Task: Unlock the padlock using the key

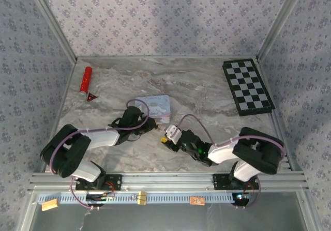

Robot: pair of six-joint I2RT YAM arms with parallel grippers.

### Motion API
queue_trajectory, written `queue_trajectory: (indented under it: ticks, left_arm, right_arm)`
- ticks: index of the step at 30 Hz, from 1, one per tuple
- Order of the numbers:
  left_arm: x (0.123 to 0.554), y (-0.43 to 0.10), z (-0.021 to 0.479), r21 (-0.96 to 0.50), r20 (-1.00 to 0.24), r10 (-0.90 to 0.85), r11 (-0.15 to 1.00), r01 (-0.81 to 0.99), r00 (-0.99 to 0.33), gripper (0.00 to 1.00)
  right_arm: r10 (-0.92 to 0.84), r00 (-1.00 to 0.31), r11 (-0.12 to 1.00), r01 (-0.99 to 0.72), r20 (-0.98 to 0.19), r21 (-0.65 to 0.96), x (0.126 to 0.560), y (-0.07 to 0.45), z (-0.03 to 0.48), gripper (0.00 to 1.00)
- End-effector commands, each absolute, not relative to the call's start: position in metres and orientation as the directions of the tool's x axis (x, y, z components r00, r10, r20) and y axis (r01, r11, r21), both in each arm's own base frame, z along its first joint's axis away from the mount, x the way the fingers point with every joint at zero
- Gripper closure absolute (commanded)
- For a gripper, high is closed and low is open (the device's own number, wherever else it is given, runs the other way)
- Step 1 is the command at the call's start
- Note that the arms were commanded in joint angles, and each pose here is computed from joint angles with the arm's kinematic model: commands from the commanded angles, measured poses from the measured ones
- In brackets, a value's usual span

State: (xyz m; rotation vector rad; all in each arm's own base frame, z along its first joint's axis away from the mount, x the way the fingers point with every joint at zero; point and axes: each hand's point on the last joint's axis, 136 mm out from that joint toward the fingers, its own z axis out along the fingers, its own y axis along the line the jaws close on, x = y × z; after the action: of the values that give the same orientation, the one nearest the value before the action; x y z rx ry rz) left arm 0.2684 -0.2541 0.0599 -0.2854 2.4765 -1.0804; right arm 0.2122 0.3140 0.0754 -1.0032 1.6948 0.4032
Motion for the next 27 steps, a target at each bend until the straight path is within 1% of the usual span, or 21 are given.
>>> queue_trajectory:
  ticks: [1,5,8,10,19,27]
  left_arm:
    - [0.273,-0.263,0.090,-0.778,-0.294,-0.335,0.627,0.020,-0.895,0.91]
    - [0.274,-0.258,0.089,-0.788,-0.259,-0.351,0.615,-0.013,-0.900,0.92]
    - [0.273,-0.258,0.087,-0.795,-0.232,-0.355,0.605,-0.033,-0.906,0.92]
    - [0.273,-0.258,0.088,-0.797,-0.227,-0.353,0.603,-0.036,-0.908,0.92]
    - [0.276,-0.252,0.091,-0.808,-0.215,-0.376,0.587,-0.053,-0.901,0.93]
    - [0.278,-0.248,0.095,-0.813,-0.212,-0.386,0.580,-0.057,-0.898,0.93]
  right_arm:
    - [-0.428,0.106,0.592,-0.717,-0.897,-0.367,0.227,0.326,0.100,0.46]
    - [-0.464,0.172,0.575,-0.688,-0.869,-0.443,0.232,0.340,0.094,0.47]
    - [-0.466,0.186,0.587,-0.667,-0.865,-0.459,0.238,0.345,0.091,0.48]
    - [-0.457,0.189,0.598,-0.658,-0.869,-0.458,0.242,0.347,0.092,0.48]
    - [-0.479,0.189,0.569,-0.677,-0.857,-0.467,0.243,0.357,0.075,0.51]
    - [-0.499,0.173,0.590,-0.650,-0.849,-0.479,0.251,0.356,0.067,0.54]
